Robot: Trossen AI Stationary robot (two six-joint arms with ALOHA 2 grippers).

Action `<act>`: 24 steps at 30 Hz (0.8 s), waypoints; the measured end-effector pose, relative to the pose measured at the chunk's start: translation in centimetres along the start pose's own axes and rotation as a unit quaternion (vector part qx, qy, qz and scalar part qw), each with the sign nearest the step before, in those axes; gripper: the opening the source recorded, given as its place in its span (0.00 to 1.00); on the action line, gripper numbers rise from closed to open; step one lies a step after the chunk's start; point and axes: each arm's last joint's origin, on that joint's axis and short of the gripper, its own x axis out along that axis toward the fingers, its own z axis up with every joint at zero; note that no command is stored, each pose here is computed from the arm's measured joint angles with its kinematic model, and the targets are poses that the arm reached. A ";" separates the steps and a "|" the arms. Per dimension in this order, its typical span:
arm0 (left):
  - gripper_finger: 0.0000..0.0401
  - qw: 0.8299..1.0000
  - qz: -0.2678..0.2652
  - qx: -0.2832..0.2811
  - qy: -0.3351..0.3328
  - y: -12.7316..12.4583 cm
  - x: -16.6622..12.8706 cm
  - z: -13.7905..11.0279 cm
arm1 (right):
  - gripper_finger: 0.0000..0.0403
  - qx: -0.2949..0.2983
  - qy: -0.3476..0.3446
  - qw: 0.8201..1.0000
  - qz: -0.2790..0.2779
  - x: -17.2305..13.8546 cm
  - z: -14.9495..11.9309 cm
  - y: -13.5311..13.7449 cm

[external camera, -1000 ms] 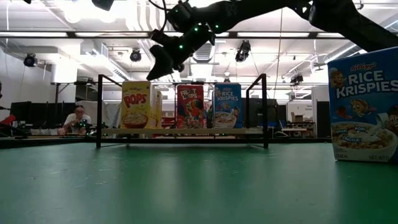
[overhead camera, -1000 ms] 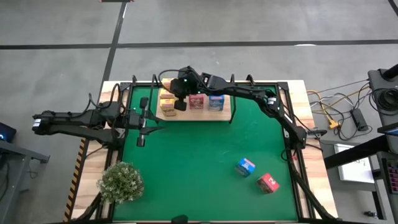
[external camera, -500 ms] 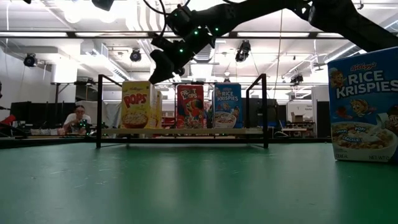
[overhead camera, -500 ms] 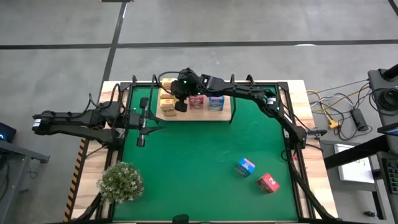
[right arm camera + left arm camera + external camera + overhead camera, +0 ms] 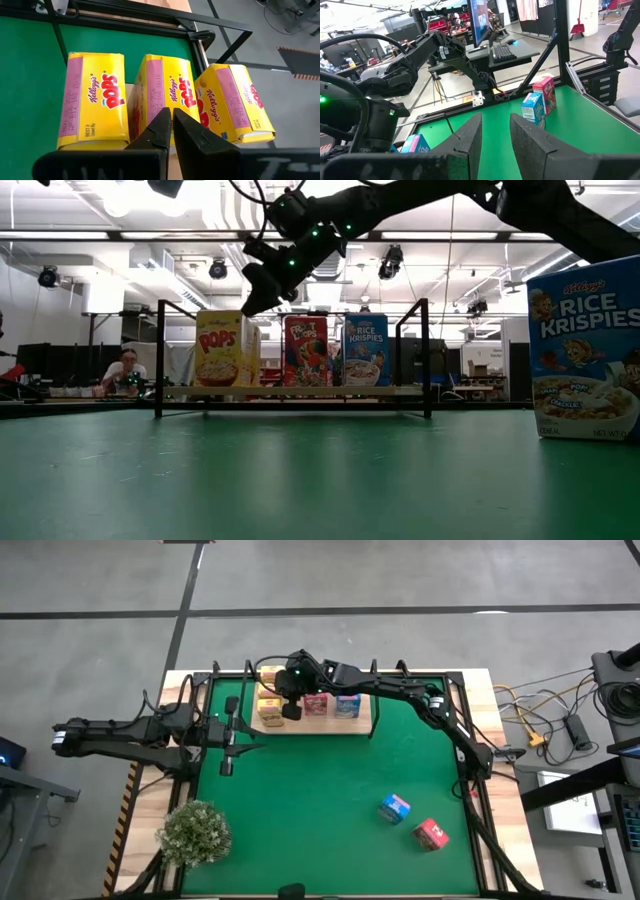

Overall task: Stack cereal on shelf
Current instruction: Adjust the yellow cereal box on the shelf, then put the blue cereal box on the shelf aligned with the other blue cereal boxes

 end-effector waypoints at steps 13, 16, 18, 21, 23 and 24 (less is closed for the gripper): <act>0.21 1.000 0.000 0.000 0.000 0.0 0.0 0.0 | 0.03 -0.036 0.003 0.999 0.001 -0.1 0.0 0.0; 0.21 1.000 0.000 0.000 0.000 0.0 -0.1 0.0 | 0.03 -0.036 0.004 0.999 0.001 -0.3 0.0 0.0; 0.21 1.000 0.000 0.000 -0.001 0.0 -0.1 0.0 | 0.03 -0.034 0.002 0.999 0.001 -0.6 0.3 -0.1; 0.21 1.000 0.000 -0.005 -0.002 0.0 -0.2 0.1 | 0.03 -0.034 -0.006 0.999 0.001 -1.4 0.9 0.1; 0.21 1.000 0.001 -0.014 -0.003 0.0 -0.2 0.1 | 0.03 -0.034 -0.014 0.999 0.002 -2.1 1.5 0.3; 0.21 1.000 0.001 -0.022 -0.005 0.0 -0.2 0.1 | 0.03 -0.036 -0.016 0.999 0.003 -2.3 1.7 0.5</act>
